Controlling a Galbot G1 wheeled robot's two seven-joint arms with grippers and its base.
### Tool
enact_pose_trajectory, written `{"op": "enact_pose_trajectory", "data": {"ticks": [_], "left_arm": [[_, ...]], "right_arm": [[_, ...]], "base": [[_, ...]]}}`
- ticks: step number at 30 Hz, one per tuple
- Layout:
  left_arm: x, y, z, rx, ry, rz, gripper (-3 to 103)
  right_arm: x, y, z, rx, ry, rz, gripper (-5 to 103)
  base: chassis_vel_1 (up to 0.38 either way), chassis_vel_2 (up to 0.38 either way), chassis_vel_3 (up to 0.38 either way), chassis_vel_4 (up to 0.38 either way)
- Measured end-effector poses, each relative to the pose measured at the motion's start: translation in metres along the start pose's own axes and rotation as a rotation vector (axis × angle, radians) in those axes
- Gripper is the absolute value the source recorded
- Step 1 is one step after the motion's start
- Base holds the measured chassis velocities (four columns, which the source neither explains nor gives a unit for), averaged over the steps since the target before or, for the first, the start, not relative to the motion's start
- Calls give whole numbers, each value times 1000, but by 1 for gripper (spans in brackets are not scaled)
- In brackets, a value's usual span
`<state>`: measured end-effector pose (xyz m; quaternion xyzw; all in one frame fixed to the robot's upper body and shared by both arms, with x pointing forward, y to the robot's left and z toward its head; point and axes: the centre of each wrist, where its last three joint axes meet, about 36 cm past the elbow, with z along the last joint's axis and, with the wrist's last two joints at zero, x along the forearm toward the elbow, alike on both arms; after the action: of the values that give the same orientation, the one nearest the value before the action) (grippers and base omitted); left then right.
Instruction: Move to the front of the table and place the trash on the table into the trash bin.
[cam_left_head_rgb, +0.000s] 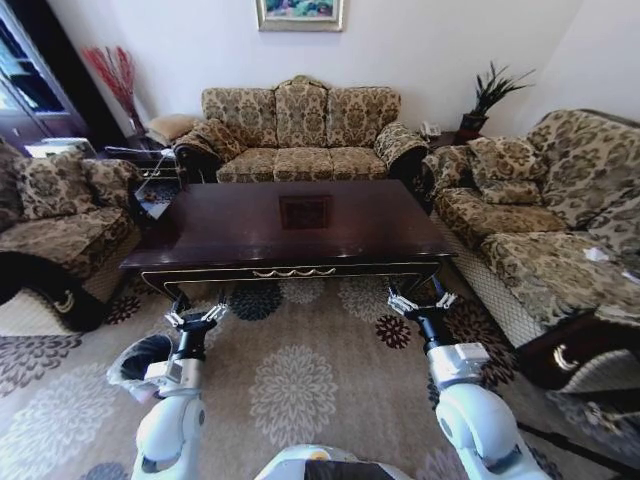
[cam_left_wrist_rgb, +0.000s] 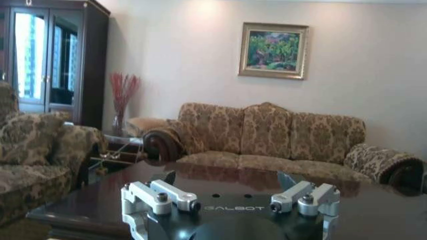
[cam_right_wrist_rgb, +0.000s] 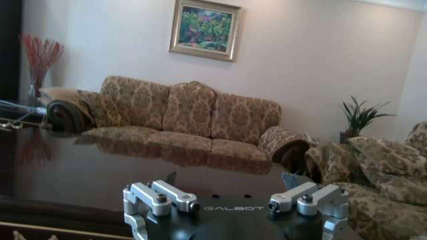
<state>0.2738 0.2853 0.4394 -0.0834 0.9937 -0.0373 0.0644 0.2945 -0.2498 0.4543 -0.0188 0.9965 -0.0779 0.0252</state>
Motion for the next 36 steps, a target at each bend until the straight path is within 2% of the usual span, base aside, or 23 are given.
{"op": "enact_pose_trajectory", "data": {"ticks": [6, 11, 20, 36], "left_arm": [[2, 6, -11, 58, 36, 92, 100], [-5, 10, -13, 42, 56, 137, 100], [-7, 9, -15, -3, 78, 144, 100], [-7, 8, -15, -4, 78, 141, 100]], "right_arm": [[9, -1, -5, -21, -4, 41, 100], [16, 0, -13, -58, 1, 59, 100], [20, 1, -20, -51, -1, 73, 100], [20, 1, -21, -50, -1, 73, 100]], "base": [[0, 0, 0, 0], [0, 0, 0, 0], [0, 0, 0, 0], [0, 0, 0, 0]]}}
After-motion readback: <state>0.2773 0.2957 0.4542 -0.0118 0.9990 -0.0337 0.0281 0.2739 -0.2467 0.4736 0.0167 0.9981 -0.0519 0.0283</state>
